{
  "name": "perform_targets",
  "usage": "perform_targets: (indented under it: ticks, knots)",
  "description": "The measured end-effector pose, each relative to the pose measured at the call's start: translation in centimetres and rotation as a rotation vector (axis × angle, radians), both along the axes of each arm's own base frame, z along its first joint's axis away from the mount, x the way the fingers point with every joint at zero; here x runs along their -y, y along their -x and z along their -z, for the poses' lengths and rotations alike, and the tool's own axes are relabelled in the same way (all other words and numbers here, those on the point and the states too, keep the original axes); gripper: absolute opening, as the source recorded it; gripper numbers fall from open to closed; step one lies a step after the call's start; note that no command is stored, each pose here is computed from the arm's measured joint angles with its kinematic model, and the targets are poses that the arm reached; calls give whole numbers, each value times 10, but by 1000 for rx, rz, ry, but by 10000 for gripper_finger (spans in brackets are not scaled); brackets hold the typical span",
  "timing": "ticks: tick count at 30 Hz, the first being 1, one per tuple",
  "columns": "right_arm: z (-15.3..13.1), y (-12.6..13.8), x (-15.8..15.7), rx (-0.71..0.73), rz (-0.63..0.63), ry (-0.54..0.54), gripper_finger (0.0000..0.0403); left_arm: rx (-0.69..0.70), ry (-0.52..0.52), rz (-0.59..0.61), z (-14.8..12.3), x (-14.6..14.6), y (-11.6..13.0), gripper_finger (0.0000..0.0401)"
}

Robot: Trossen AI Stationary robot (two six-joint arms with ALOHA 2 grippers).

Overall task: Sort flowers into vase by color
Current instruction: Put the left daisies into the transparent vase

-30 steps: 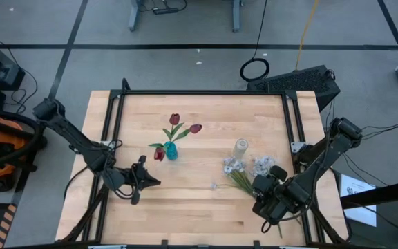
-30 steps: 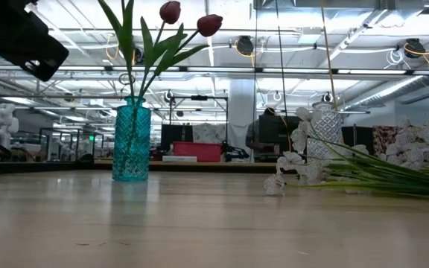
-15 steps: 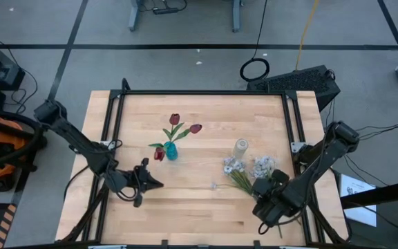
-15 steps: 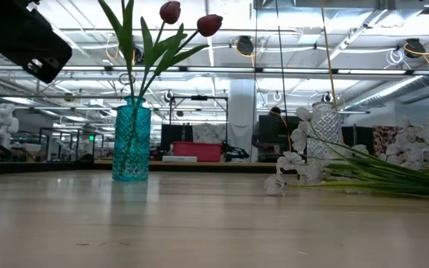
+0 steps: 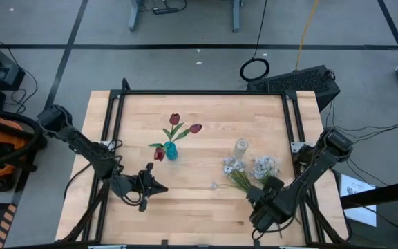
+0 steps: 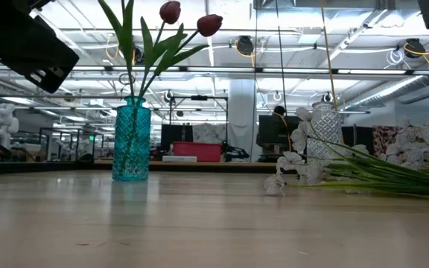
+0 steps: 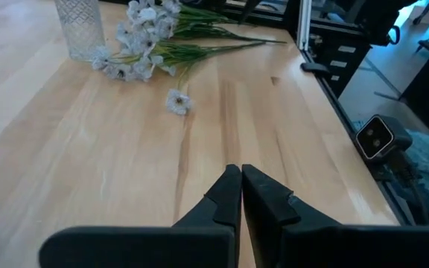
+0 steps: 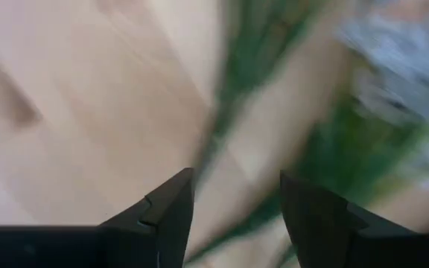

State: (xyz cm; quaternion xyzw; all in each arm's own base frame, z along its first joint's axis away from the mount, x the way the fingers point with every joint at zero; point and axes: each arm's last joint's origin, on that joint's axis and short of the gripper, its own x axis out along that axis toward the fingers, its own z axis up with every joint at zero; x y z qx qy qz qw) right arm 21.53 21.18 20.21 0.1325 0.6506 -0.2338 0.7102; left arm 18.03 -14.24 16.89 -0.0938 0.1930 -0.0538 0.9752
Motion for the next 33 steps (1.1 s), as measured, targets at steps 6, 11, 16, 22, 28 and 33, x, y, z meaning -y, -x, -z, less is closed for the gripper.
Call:
perform_targets:
  ticks: [6,11,16,22,28,33]
  knots:
    - [16,-16,5,37,35,69,187,29,24,1,3,4,-5,20]
    - [34,-31,8,59,62,101,187,69,9,26,2,7,-7,20]
    - [48,-39,11,30,62,130,187,73,-6,34,2,7,-7,20]
    - [50,-39,11,33,56,161,187,73,-11,37,2,7,-7,20]
    - [60,-37,12,46,87,127,188,72,-12,37,2,7,-7,20]
    - [74,-34,14,108,138,74,187,69,-9,47,2,8,-7,20]
